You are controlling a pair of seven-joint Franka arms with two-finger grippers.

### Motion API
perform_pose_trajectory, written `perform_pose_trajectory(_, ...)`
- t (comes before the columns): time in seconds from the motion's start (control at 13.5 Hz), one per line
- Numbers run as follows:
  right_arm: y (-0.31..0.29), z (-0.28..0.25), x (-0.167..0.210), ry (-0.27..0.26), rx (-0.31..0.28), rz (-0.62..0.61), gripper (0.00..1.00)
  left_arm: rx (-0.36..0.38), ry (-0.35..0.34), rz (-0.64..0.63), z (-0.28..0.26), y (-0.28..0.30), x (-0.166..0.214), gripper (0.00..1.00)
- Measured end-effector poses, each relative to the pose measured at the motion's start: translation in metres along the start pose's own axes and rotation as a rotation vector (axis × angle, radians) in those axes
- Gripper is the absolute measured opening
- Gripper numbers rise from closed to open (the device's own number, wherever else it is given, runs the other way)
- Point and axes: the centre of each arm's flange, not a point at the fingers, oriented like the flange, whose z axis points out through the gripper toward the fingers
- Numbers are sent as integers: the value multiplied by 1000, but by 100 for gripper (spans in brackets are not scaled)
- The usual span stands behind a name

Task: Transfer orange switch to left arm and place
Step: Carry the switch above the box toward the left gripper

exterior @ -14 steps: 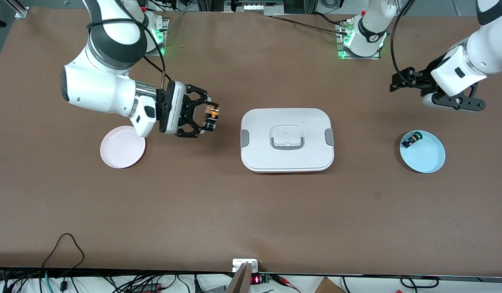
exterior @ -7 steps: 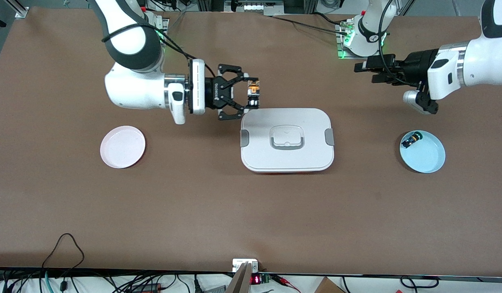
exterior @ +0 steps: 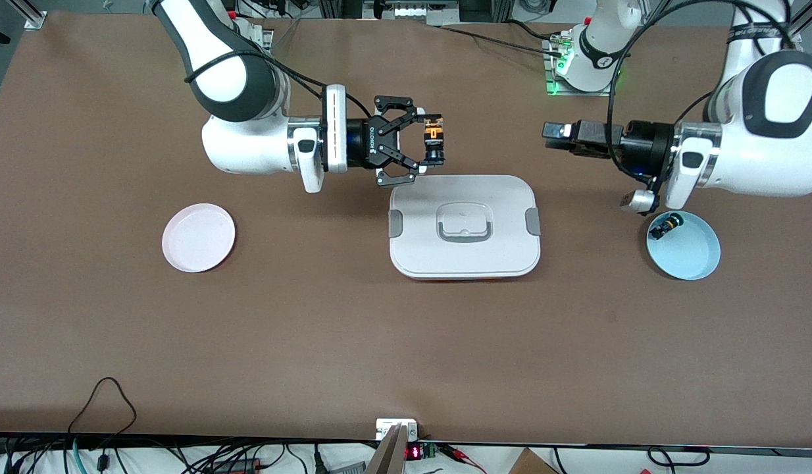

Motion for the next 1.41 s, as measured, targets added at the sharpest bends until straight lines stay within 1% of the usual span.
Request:
perform_pose_trajectory(0.15,-1,9,-5,-7,-7,0,72,-71,37,-26,16,-7,4,100)
perform_pose_trajectory(0.22,-2,14,-8,-13,-6,2,72,-86,69,-16,36,-6,4,100)
perform_pose_trajectory(0.37,-5,24,-15,-21,1,8,72,-100,129,63,78,2,-2,100)
perform_pose_trajectory(0.52,-5,33,-18,-33,-13,8,72,-140,181,121,103,5,-4,100)
perform_pose_trajectory(0.59,-6,37,-17,-36,-19,4,72,-147,197,144,112,3,-4,98)
perform_pose_trajectory(1.04,-7,41,-14,-33,-29,-1,72,-140,200,169,121,-12,-4,95)
perform_pose_trajectory(1.19,-7,41,-13,-27,-31,3,72,-146,162,169,125,-14,-8,94)
perform_pose_trajectory(1.26,-7,41,-13,-26,-32,4,72,-152,137,171,127,-14,-10,84)
perform_pose_trajectory(1.41,-7,41,-13,-25,-33,5,72,-159,123,173,126,-14,-11,63)
